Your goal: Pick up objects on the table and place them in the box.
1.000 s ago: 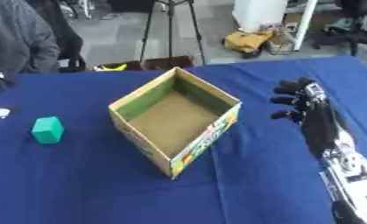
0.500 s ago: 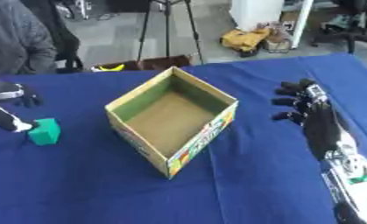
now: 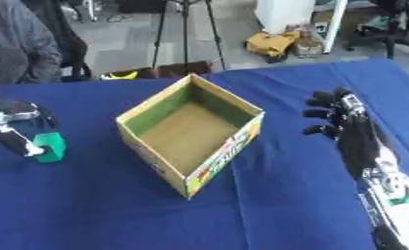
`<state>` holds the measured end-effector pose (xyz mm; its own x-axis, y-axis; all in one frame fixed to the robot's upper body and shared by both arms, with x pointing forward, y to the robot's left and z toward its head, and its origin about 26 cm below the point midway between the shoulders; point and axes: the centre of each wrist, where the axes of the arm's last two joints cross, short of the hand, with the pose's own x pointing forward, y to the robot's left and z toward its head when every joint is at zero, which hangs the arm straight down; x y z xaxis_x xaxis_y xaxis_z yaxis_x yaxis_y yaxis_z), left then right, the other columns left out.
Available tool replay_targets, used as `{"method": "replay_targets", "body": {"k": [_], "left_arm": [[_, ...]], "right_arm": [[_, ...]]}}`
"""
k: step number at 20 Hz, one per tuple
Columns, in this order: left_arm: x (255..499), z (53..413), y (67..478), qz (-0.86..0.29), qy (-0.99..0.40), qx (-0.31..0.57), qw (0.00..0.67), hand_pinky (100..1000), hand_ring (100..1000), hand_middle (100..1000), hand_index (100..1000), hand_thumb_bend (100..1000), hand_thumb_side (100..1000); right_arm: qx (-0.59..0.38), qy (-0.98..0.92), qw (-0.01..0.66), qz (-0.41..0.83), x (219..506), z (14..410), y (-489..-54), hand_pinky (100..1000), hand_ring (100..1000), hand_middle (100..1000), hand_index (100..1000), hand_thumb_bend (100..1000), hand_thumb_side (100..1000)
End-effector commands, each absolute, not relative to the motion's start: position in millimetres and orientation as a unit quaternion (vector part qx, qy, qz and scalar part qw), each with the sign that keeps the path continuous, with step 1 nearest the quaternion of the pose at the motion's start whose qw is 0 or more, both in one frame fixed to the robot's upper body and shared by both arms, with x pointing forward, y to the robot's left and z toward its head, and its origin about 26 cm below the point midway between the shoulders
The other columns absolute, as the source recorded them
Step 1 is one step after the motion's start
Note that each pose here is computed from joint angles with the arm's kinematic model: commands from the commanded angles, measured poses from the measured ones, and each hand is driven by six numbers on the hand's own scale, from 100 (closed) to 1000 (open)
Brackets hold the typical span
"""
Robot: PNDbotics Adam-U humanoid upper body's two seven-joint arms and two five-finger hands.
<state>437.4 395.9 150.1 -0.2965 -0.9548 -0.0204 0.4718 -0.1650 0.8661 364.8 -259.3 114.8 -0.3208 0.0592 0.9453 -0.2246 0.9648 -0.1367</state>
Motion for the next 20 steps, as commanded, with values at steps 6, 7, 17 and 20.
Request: {"method": "replay_targets", "body": {"k": [6, 7, 17, 20], "left_arm": [[437.7, 149.7, 399.5, -0.702, -0.388, 0.309, 0.510, 713, 712, 727, 839, 286, 294], [437.5, 148.2, 399.7, -0.703, -0.387, 0.308, 0.511, 688, 702, 720, 836, 266, 290], [435.7, 138.8, 402.5, -0.699, -0.377, 0.296, 0.531, 446, 553, 662, 781, 100, 263], [435.4, 141.3, 403.6, -0.689, -0.388, 0.295, 0.537, 388, 510, 642, 764, 100, 273]], "right_arm": [[0.046, -0.811, 0.569, 0.130, 366.0, 125.2, -262.7, 567, 750, 741, 842, 100, 1000], [0.046, -0.811, 0.569, 0.130, 366.0, 125.1, -262.7, 567, 750, 741, 843, 100, 1000], [0.046, -0.809, 0.571, 0.129, 365.9, 124.0, -263.2, 567, 751, 742, 843, 100, 1000], [0.045, -0.810, 0.571, 0.129, 366.0, 124.1, -263.5, 567, 751, 742, 843, 100, 1000]]}}
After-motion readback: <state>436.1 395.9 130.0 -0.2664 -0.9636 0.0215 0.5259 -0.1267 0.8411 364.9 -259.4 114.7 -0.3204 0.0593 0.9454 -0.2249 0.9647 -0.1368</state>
